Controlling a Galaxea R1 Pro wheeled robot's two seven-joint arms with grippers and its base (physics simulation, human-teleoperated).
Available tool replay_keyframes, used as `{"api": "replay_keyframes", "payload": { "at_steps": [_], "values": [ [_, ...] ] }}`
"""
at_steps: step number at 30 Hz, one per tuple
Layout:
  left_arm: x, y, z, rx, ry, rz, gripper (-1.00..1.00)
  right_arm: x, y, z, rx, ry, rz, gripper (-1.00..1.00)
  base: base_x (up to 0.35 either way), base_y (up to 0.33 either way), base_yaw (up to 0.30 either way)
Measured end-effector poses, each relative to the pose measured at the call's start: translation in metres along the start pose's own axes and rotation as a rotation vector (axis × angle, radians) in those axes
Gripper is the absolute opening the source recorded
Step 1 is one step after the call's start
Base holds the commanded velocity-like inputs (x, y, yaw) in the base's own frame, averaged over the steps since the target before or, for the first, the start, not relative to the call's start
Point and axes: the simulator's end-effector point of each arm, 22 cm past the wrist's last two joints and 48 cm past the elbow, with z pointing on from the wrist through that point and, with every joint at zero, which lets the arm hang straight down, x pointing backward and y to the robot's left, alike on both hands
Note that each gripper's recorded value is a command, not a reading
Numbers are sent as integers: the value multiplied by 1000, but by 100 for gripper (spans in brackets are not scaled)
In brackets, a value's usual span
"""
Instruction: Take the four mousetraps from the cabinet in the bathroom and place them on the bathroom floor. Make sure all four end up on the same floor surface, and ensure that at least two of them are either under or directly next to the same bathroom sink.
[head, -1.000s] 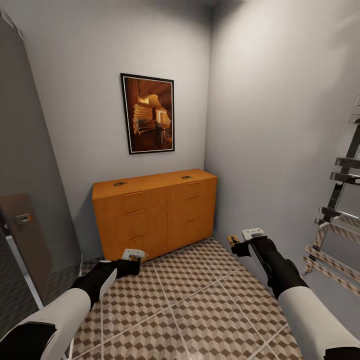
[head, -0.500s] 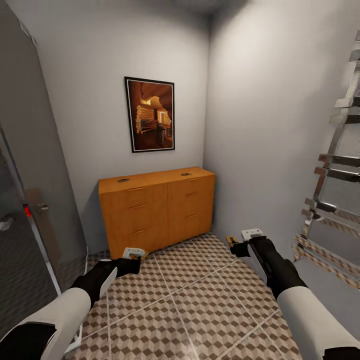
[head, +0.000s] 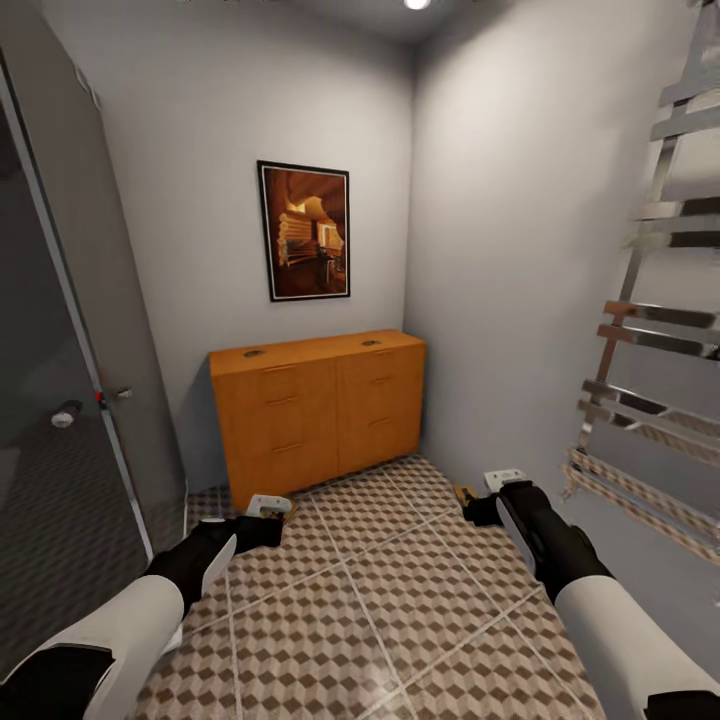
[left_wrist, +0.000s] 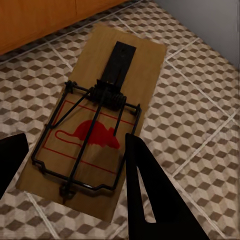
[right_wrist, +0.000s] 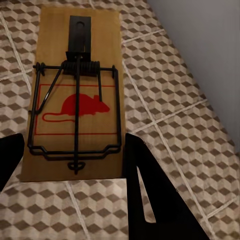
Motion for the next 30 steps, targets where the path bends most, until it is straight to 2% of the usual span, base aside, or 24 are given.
{"api": "replay_keyframes", "payload": {
  "at_steps": [7, 25, 30],
  "values": [
    [-2, 0, -2, -1, -7, 4, -100, 0, 0, -1, 1, 2, 1, -100, -61, 0, -164],
    [-9, -3, -6, 3, -22, 10, -100, -5, -2, -8, 5, -12, 1, -100, -3, 0, -250],
    [-17, -2, -8, -1, -50, 17, -100, -7, -2, -10, 7, -18, 2, -100, 0, 0, -223]
  ]
}}
